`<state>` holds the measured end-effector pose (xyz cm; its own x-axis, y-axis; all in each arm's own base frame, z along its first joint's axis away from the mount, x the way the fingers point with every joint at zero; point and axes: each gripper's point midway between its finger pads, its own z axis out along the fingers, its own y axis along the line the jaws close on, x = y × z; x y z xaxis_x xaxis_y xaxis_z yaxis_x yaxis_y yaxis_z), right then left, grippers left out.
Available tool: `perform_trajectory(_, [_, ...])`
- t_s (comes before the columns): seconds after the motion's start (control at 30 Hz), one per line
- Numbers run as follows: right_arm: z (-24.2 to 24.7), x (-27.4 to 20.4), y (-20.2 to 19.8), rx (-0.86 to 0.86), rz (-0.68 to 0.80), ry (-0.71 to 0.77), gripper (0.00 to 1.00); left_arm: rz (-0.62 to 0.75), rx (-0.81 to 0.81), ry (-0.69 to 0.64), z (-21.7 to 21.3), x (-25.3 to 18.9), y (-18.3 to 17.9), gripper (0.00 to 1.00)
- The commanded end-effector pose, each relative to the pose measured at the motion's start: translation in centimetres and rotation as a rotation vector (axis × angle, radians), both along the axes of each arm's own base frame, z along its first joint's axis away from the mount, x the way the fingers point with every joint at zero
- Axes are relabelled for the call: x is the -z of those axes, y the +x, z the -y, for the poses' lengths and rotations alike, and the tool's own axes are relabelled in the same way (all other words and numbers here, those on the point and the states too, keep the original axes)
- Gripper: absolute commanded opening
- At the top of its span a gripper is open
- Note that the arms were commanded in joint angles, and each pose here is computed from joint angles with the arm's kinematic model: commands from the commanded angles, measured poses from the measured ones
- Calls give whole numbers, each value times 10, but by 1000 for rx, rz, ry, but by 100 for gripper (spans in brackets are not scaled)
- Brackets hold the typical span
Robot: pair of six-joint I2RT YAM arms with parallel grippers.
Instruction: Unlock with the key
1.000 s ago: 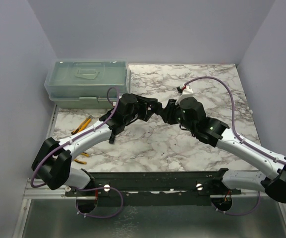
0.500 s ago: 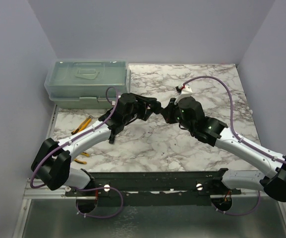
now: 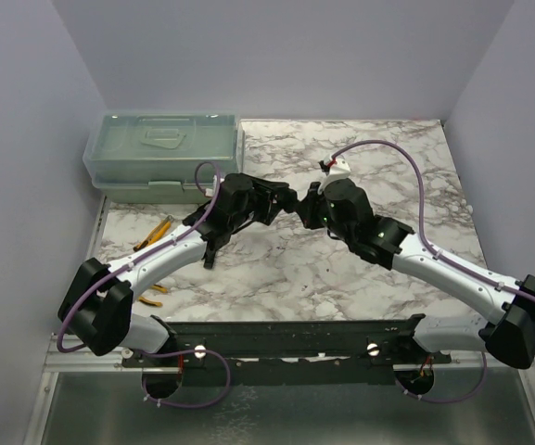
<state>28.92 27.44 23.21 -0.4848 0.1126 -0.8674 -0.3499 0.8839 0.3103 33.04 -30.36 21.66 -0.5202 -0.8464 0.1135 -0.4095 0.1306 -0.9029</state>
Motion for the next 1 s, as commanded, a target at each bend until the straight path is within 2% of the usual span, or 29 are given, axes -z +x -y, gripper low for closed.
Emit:
perform_trajectory(0.0, [-9,-12,11,12,53,34,0,137,118,-141,23,-67,-17,0])
perform_trajectory(0.97, [-19,-27,0,35,5,312,0,241,151,-125,18,-84,-29,0])
